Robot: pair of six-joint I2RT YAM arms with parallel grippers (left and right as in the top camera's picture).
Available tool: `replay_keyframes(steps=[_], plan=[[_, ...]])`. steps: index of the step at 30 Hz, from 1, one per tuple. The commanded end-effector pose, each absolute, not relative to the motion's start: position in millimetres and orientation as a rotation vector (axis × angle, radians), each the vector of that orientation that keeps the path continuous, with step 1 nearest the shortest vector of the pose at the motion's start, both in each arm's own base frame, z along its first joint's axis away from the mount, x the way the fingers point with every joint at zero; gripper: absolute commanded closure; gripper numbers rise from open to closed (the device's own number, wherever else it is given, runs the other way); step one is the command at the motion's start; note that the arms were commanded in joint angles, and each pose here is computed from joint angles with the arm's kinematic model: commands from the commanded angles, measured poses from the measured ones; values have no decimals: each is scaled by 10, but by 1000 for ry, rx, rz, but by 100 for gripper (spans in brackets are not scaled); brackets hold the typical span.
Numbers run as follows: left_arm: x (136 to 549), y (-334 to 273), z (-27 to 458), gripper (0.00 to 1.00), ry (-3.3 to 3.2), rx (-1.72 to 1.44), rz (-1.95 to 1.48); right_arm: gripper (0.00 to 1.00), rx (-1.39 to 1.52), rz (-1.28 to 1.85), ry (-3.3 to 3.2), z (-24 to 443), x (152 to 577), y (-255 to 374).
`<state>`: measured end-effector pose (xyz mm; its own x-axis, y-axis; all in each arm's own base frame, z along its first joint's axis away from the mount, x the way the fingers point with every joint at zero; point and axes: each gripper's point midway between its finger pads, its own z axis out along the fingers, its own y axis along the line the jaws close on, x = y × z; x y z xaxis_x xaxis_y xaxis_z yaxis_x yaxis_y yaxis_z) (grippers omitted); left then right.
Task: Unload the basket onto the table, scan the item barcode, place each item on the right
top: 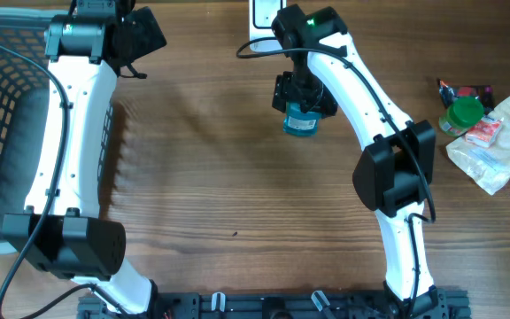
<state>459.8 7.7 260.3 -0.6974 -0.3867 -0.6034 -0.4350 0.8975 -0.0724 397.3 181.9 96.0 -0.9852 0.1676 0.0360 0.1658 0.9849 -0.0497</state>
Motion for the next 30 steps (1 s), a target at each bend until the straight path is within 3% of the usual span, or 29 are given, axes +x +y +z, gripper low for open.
replay_keyframes(steps=[1,14,22,25,30], plan=[[4575,80,2630,0,2420,-583,90,24,-258,90,-3063,852,3949,1830],[4570,81,2626,0,2422,-583,91,29,-187,-60,-3154,1103,4147,1999],[4570,81,2626,0,2422,-583,91,30,166,-320,-3537,1651,4971,2345],[4570,81,2626,0,2422,-583,91,30,427,-261,-3797,1968,5503,2413],[4570,81,2626,0,2422,-583,91,32,709,-280,-3950,2156,5886,2587]])
